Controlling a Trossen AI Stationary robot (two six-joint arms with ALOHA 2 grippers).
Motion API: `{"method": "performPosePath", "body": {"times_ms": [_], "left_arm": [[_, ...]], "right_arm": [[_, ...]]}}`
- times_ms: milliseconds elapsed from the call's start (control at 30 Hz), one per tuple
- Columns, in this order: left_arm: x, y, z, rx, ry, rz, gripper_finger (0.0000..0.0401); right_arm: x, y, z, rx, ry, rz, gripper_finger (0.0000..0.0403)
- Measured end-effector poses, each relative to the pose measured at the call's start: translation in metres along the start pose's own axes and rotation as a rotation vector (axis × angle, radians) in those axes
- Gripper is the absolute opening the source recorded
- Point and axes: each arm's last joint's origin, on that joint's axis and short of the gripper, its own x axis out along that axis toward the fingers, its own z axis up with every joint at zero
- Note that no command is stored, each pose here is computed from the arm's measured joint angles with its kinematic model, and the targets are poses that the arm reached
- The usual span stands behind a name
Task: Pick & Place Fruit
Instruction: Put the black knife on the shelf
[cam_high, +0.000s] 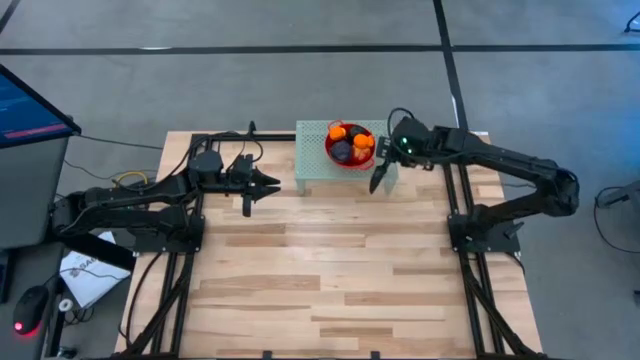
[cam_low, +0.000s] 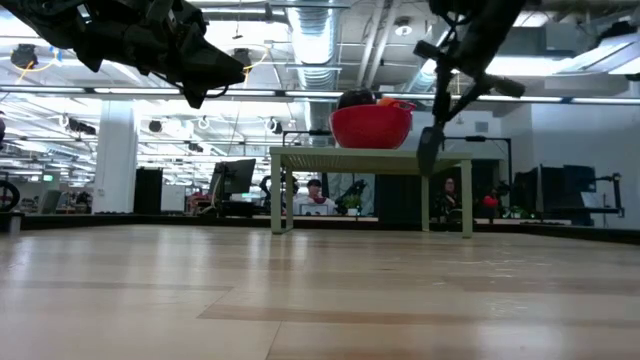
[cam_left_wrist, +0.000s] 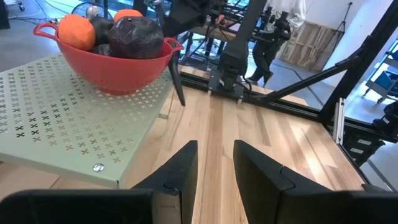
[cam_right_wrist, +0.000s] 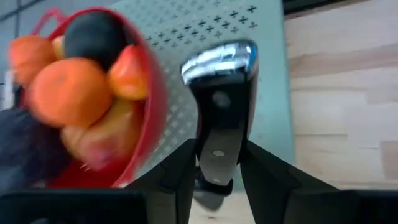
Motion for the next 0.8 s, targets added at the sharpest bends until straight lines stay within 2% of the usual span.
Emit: {"method": "performPosePath", "body": {"times_ms": [100, 400, 633, 800], "left_arm": [[0.0, 0.0, 0.0, 0.0, 0.0, 0.0, 0.0097], [0.0, 0.0, 0.0, 0.0, 0.0, 0.0, 0.0097], [0.0, 0.0, 0.0, -0.004, -0.001, 0.0, 0.0097], [0.0, 0.0, 0.0, -0.009, -0.001, 0.0, 0.0097]], "right_arm": [[0.007, -0.004, 0.012, 0.005, 0.013, -0.008, 0.0116], [0.018, -0.009, 0.048, 0.071, -0.088, 0.045, 0.0109], [0.063, -0.004, 0.05, 0.063, -0.027, -0.033, 0.0112], [0.087, 0.004, 0.055, 0.08, -0.045, 0.013, 0.0112]]}}
